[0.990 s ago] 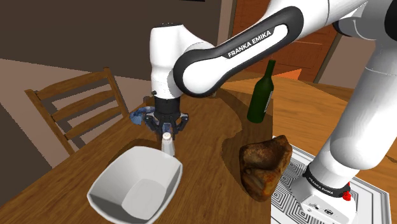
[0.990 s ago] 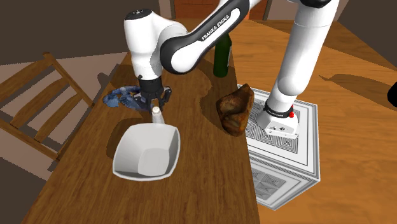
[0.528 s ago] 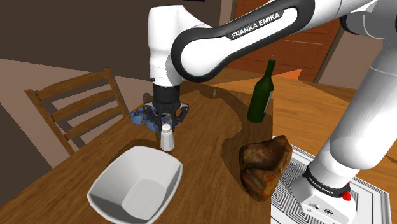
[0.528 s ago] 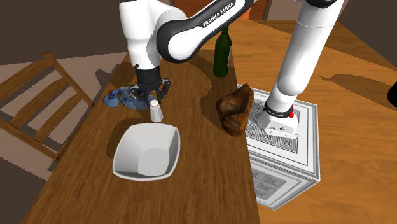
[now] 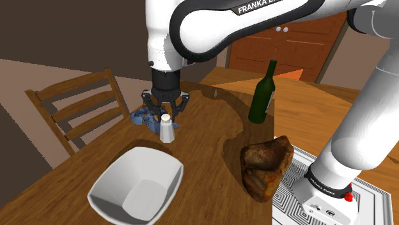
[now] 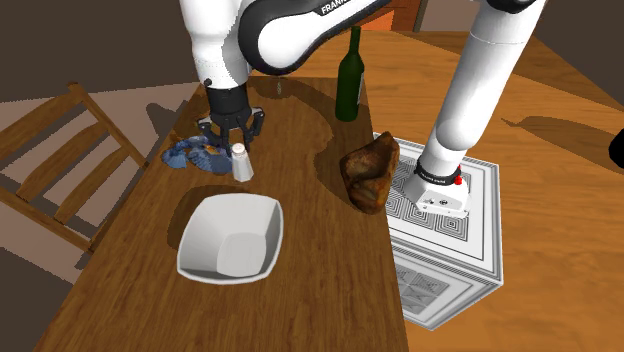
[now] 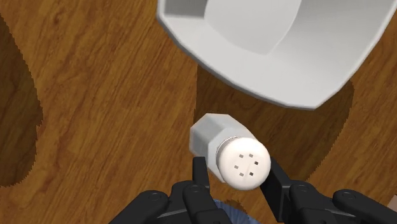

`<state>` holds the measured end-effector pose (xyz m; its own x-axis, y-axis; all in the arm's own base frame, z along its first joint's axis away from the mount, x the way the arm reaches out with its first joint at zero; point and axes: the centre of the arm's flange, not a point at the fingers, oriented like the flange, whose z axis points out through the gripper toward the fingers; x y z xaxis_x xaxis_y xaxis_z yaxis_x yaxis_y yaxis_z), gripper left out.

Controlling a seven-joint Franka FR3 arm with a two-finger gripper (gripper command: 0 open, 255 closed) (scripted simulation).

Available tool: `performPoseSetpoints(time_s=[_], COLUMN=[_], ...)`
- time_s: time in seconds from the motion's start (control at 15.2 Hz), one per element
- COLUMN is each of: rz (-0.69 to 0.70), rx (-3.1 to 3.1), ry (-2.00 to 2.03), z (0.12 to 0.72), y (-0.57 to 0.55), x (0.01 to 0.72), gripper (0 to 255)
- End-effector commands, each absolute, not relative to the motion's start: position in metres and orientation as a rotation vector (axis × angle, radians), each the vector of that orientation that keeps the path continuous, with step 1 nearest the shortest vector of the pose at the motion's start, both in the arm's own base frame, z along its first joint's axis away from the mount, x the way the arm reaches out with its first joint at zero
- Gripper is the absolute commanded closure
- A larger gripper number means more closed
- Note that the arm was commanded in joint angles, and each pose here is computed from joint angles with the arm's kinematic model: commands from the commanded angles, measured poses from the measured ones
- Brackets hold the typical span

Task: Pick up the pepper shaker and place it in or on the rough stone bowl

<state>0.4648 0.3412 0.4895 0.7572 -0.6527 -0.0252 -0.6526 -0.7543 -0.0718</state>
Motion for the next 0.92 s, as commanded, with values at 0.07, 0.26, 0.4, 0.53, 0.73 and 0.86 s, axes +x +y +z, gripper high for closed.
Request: performPoseSetpoints(time_s=[0.07,0.26,0.4,0.53,0.73,0.86], rz=[-0.002,-0.002,-0.002,-0.002,-0.002,-0.002], rx=[-2.873,-2.873,-2.873,-2.873,-2.873,-2.873], ry=[1.069,1.069,1.069,1.069,1.069,1.069], z=[0.506,0.521,0.532,0.543,0.558,0.569], y=[0.342,0.342,0.342,0.342,0.342,0.342], x=[0.464,0.464,0.464,0.464,0.464,0.464], gripper=[255,255,255,255,255,255])
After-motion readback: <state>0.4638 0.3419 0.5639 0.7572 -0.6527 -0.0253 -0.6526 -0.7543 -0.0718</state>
